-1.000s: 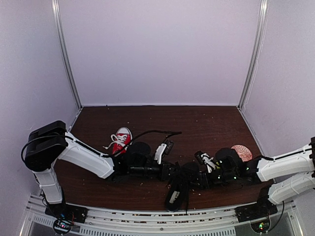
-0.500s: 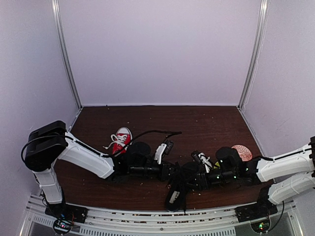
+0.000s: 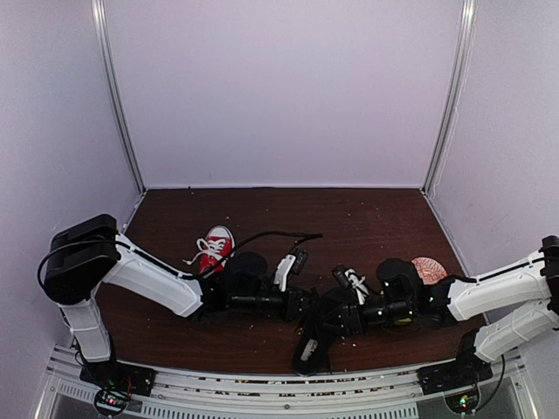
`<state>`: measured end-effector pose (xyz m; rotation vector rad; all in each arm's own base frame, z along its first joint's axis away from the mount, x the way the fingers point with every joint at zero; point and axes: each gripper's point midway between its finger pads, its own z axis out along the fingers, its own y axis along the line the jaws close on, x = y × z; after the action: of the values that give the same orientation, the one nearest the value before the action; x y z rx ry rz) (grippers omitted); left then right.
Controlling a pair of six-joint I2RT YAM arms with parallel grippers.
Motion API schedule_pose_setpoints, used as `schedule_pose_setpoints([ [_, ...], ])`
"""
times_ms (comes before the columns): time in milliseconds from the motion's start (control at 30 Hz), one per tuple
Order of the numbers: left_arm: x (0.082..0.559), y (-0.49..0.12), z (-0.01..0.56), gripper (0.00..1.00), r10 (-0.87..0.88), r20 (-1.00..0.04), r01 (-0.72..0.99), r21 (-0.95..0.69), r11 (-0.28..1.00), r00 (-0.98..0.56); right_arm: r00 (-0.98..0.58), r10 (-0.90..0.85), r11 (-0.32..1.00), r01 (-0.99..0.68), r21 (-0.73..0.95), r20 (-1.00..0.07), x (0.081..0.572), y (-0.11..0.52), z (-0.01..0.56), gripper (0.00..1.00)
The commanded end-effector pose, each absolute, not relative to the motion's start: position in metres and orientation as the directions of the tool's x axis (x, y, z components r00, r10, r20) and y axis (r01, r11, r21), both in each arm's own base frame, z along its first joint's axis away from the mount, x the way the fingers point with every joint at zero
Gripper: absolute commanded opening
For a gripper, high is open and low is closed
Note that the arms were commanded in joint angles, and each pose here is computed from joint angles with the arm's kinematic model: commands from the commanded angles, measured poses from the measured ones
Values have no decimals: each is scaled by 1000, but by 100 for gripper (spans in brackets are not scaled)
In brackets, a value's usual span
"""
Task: Tie the shoes
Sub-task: Cross the shoelace with the shoelace.
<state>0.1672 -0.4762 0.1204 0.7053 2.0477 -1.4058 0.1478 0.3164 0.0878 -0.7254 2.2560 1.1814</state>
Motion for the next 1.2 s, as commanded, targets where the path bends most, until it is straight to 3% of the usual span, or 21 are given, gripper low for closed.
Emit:
schedule_pose_setpoints([
  [0, 170, -481, 133, 0, 88, -727, 717, -637, 282, -681, -733, -197, 442, -659, 608, -651, 152, 332, 106, 52],
  [367, 170, -482, 136, 0, 83, -730, 720, -638, 274, -678, -768, -179, 495, -610, 619, -615, 161, 339, 95, 38],
  [667, 168, -475, 135, 0, 83, -731, 719, -633, 286, -677, -774, -153, 499, -597, 628, -614, 162, 337, 95, 7],
  [767, 166, -474, 135, 6, 91, -732, 722, -631, 283, -675, -772, -156, 502, -599, 624, -616, 161, 335, 95, 0],
  [1167, 160, -474, 138, 31, 110, -733, 732, -633, 254, -672, -764, -149, 541, -594, 595, -628, 160, 319, 93, 0],
])
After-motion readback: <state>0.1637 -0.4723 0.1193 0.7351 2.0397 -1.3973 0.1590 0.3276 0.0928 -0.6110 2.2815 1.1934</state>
